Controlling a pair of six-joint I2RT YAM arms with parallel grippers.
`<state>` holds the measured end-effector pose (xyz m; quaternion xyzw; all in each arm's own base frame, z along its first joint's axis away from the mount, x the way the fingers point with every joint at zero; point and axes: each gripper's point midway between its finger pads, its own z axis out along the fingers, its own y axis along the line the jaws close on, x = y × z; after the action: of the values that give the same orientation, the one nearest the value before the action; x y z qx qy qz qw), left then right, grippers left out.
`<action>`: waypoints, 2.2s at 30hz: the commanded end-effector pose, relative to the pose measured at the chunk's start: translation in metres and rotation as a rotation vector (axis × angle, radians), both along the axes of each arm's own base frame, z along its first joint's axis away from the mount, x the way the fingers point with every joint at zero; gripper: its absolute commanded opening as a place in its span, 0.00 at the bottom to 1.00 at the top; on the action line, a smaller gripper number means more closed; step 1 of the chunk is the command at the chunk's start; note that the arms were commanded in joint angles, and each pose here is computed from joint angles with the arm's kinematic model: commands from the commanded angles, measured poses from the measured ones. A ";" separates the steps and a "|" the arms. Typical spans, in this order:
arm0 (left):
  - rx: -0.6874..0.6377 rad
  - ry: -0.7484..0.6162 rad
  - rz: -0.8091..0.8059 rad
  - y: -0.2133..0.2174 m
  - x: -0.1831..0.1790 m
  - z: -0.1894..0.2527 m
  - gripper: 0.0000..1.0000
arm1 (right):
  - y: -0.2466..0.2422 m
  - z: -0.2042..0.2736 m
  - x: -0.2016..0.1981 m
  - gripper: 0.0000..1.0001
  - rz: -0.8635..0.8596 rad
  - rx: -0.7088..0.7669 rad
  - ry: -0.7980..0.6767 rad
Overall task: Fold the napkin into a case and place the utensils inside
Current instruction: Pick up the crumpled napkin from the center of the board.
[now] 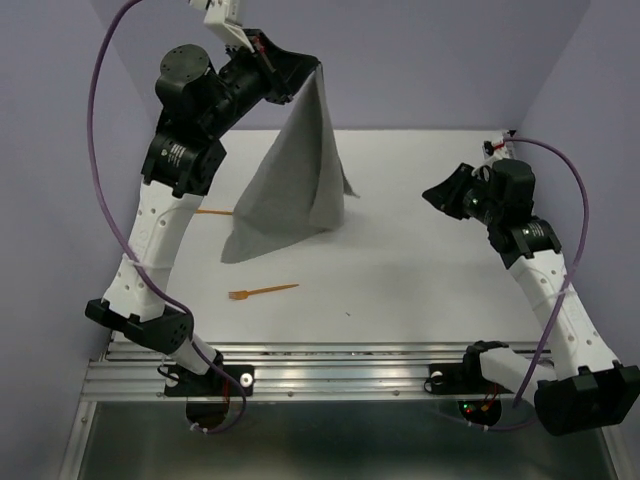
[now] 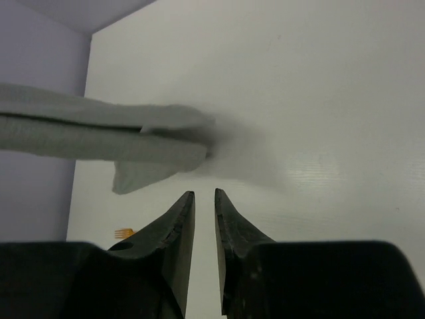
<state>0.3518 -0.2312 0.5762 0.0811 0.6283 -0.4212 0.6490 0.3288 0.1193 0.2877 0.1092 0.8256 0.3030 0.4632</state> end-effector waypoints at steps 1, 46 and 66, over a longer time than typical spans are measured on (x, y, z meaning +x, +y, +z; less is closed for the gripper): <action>-0.076 -0.176 -0.096 -0.021 -0.031 0.055 0.00 | 0.004 -0.016 -0.003 0.28 0.027 0.019 -0.002; 0.309 0.506 -0.056 0.009 -0.064 -0.346 0.00 | -0.053 -0.178 0.113 0.58 -0.312 -0.144 0.311; 0.284 0.496 -0.045 0.014 -0.070 -0.343 0.00 | -0.055 -0.262 0.157 0.42 -0.331 -0.204 0.489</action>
<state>0.2819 -0.2185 0.2186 0.0754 0.8345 -0.3441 0.4237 0.4785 0.0664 0.0337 0.2609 0.9097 0.1093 0.3040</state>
